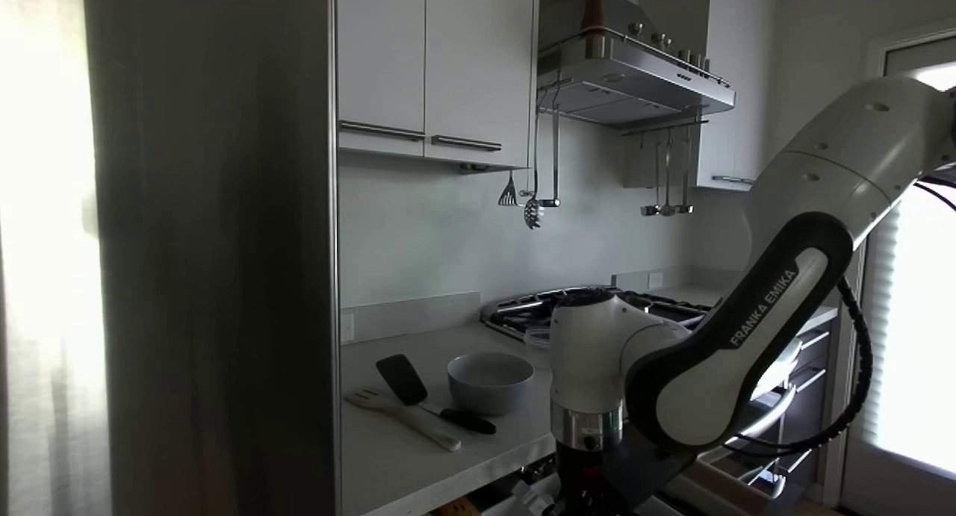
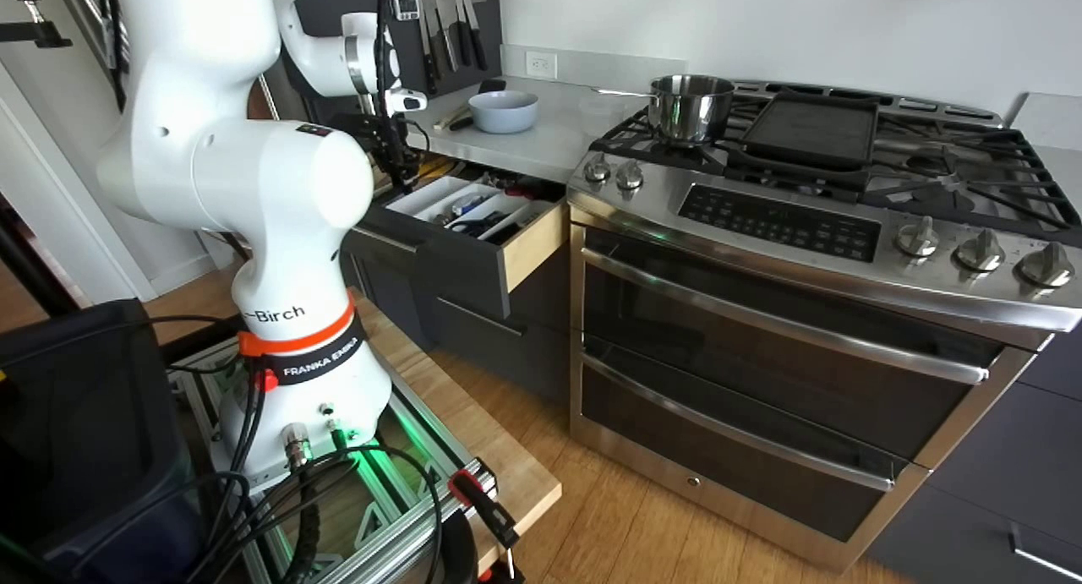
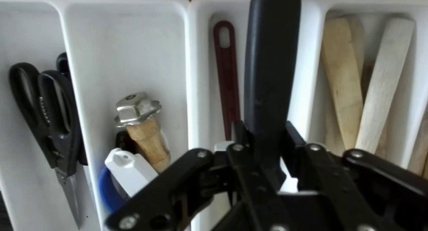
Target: Move a knife from the drawer to the counter
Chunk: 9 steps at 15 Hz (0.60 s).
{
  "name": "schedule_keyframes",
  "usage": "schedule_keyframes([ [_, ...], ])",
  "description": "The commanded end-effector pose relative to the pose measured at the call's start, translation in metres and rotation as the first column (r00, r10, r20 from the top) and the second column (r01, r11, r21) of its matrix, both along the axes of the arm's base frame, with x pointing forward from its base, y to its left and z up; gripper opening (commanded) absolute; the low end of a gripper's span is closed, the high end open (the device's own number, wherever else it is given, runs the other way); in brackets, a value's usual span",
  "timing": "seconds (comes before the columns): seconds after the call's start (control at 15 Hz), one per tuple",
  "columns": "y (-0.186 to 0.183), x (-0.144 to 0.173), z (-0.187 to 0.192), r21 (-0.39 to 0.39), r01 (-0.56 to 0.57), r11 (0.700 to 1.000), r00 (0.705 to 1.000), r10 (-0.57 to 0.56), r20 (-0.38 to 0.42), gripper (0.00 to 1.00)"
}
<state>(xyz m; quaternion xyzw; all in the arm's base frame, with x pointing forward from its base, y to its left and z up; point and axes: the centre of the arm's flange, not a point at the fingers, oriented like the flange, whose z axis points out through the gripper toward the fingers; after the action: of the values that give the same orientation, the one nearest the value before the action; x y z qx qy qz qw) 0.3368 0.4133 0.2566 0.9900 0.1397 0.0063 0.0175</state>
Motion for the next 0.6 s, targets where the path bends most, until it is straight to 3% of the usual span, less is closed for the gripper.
schedule_keyframes([
  [0.0,-0.026,-0.011,0.021,-0.054,-0.009,0.998,0.998,0.005,-0.069,0.07],
  [0.2,-0.037,-0.009,0.031,-0.075,-0.024,0.997,0.993,0.015,-0.117,0.07],
  [0.53,-0.048,-0.008,0.051,-0.032,-0.118,0.993,0.973,0.109,-0.202,0.07],
])
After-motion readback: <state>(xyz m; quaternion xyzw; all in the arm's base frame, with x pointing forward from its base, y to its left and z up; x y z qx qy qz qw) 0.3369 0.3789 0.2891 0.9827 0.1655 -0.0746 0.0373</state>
